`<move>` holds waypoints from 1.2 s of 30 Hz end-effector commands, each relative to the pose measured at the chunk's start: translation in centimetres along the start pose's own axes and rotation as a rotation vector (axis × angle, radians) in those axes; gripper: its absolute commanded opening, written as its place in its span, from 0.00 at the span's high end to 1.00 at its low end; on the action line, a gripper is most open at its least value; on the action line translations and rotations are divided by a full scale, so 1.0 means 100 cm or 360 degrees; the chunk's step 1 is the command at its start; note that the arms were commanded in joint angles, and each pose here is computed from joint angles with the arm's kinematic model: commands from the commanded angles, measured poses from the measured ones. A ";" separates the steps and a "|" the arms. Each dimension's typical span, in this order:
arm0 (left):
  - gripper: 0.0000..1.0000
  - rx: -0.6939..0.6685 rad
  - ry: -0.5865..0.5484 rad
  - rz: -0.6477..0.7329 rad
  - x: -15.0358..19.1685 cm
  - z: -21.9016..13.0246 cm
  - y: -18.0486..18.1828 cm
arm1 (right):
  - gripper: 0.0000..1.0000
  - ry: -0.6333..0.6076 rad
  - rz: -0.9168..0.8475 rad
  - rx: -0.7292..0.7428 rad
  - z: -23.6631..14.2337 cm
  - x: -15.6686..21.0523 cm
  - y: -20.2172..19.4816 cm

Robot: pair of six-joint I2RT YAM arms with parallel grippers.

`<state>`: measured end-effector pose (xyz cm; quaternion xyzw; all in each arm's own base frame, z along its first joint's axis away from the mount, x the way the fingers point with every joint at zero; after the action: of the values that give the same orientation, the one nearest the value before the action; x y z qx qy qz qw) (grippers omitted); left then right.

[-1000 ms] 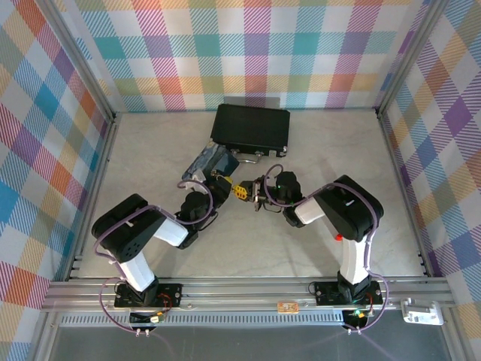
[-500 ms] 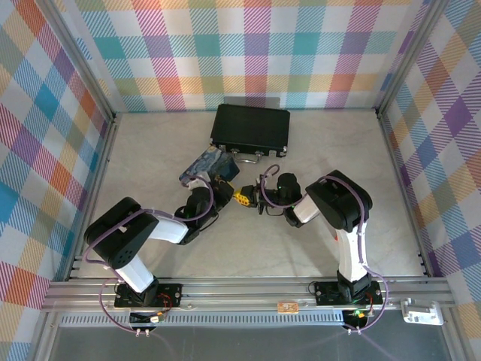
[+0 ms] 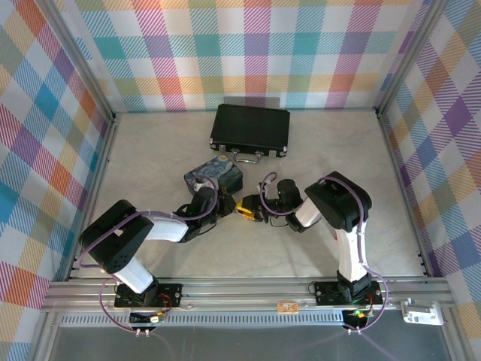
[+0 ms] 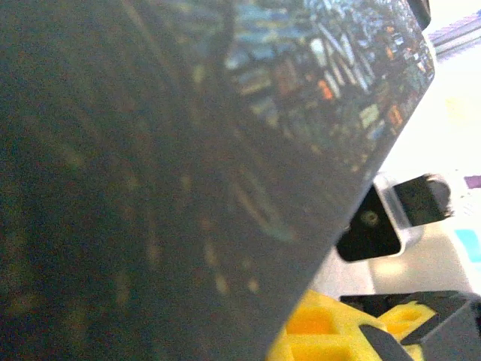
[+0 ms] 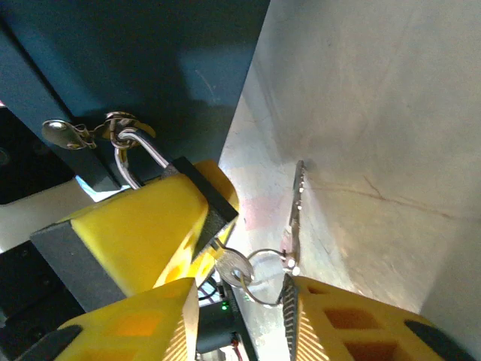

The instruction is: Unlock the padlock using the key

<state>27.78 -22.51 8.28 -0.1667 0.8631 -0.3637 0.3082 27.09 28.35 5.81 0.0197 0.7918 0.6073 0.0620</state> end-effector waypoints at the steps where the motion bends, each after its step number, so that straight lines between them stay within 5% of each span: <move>1: 1.00 -0.0110 0.0053 0.0112 0.000 -0.007 0.004 | 0.61 -0.0005 -0.0031 0.0290 -0.017 0.008 -0.030; 4: 0.98 -0.0201 0.0083 0.0224 -0.001 -0.011 0.009 | 0.59 -0.0013 -0.0141 0.0422 -0.025 0.007 -0.025; 9: 0.67 -0.0245 0.0078 0.0293 -0.006 -0.018 0.013 | 0.59 -0.0015 -0.0283 0.0660 -0.040 0.003 -0.014; 22: 0.24 -0.0259 -0.0141 0.0176 -0.036 -0.068 -0.001 | 0.59 -0.0043 -0.0461 0.0744 -0.050 -0.009 0.020; 29: 0.22 -0.0355 -0.0177 -0.0013 -0.033 -0.070 0.003 | 0.60 0.0026 -0.0576 0.0704 -0.043 -0.006 0.032; 36: 0.13 -0.0531 -0.0377 -0.0107 -0.069 -0.108 0.001 | 0.57 0.0274 -0.1264 0.1091 -0.008 0.019 0.062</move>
<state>25.73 -15.39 14.55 -0.2445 0.8776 -0.2282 0.3435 25.66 28.65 11.34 -0.2155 0.9005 0.3292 0.1849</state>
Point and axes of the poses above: each hand's point on the last joint's axis, 136 mm out from that joint toward the fingers, its own z axis out along the fingers, its own y axis along the line the jaws close on, x = y × z, the point moved 5 cm from there along -z, back along the fingers, and after that the axes turned 6 degrees about -z, right-handed, at the moved point
